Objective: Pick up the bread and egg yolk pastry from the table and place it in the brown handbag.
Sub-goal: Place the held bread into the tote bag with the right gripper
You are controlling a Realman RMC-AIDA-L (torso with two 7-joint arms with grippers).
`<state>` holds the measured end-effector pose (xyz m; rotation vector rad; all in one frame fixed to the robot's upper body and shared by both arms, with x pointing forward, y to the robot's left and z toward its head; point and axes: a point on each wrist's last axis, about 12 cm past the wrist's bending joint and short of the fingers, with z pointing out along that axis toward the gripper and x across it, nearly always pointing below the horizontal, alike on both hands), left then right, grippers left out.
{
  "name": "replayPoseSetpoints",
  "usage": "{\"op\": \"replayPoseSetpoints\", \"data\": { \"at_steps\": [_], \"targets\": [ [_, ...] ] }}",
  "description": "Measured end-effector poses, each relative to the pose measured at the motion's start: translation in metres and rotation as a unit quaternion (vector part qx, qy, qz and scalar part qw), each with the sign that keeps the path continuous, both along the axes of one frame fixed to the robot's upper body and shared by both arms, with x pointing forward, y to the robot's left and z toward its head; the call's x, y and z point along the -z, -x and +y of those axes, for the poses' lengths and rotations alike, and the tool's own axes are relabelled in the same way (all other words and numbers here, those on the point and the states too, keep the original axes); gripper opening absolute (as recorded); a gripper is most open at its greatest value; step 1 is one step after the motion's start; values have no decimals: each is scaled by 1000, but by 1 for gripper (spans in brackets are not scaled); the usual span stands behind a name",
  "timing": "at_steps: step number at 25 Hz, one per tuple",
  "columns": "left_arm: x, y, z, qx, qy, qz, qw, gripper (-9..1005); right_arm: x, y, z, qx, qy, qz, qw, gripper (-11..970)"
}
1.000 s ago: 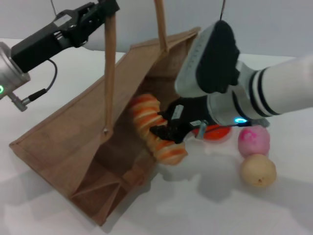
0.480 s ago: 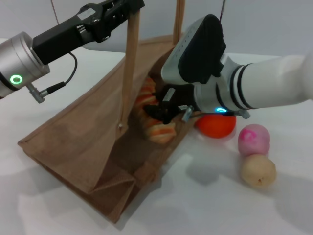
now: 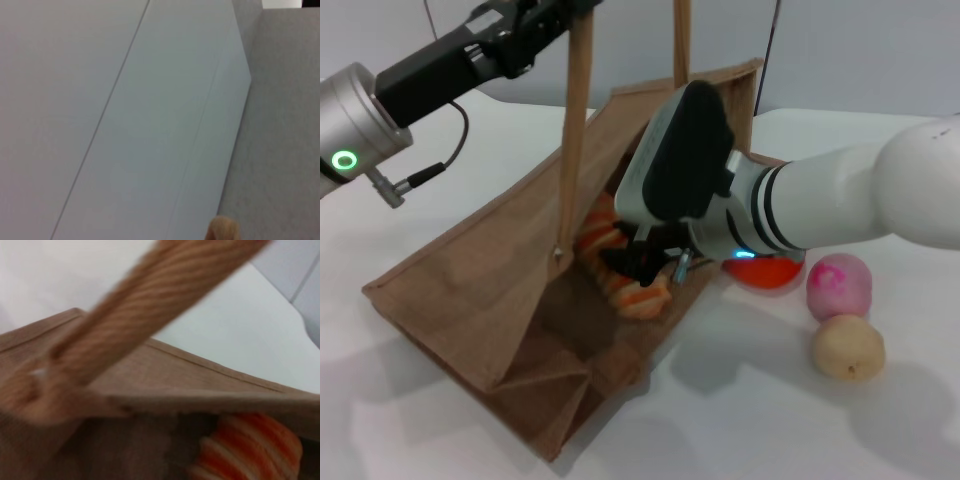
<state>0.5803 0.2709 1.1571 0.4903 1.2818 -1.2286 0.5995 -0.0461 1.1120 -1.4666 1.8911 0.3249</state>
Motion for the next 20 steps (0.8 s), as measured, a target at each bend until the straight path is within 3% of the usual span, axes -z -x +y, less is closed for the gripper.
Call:
{"op": "replayPoseSetpoints", "data": {
  "at_steps": [3, 9, 14, 20],
  "targets": [
    [1, 1, 4, -11, 5, -2, 1000, 121, 2, 4, 3, -22, 8, -10, 1000, 301],
    [4, 6, 16, -46, 19, -9, 999, 121, 4, 10, 5, -32, -14, -24, 999, 492],
    [7, 11, 30, -81, 36, -10, 996, 121, 4, 15, 5, -47, -30, -24, 998, 744],
    [17, 13, 37, -117, 43, 3, 992, 121, 2, 28, 2, -78, -62, -39, 994, 824]
  ]
}}
